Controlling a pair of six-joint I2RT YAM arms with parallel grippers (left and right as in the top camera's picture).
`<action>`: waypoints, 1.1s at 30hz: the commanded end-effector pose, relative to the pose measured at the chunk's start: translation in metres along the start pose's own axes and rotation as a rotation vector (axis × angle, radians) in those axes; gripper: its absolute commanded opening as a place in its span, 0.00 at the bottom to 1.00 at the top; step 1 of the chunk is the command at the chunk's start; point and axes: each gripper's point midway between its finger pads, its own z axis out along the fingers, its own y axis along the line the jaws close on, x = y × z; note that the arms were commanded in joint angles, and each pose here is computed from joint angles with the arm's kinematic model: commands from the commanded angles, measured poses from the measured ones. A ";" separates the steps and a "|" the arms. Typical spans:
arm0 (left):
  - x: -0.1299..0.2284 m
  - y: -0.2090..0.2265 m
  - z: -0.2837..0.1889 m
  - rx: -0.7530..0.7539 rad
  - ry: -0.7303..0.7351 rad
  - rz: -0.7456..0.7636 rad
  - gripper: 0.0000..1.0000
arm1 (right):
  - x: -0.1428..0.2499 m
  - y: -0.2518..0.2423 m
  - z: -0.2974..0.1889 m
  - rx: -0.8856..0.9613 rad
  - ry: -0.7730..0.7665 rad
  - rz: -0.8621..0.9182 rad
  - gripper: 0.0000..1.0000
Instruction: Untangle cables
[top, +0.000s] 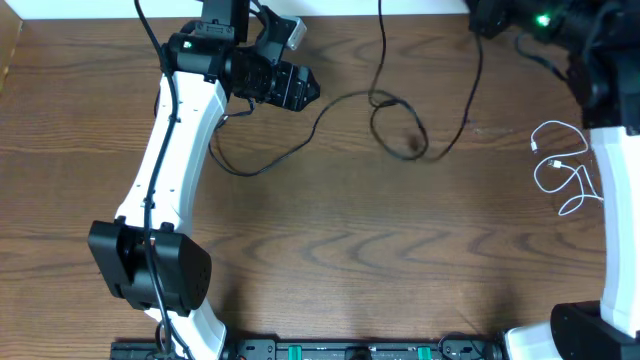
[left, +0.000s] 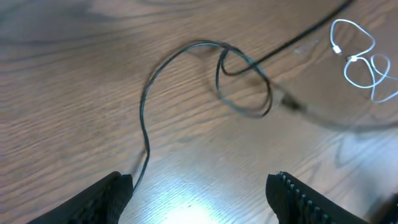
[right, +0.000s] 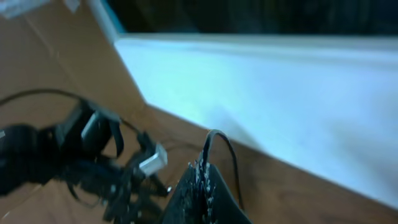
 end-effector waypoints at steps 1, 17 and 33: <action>0.003 0.005 0.001 -0.027 0.010 -0.009 0.74 | -0.031 0.006 -0.017 0.059 -0.087 0.002 0.01; 0.009 0.011 0.004 -0.051 0.030 -0.018 0.74 | -0.148 0.021 -0.086 0.166 -0.557 0.124 0.01; 0.010 0.011 0.005 -0.050 0.032 -0.019 0.74 | -0.065 -0.116 -0.138 0.771 -0.208 0.015 0.01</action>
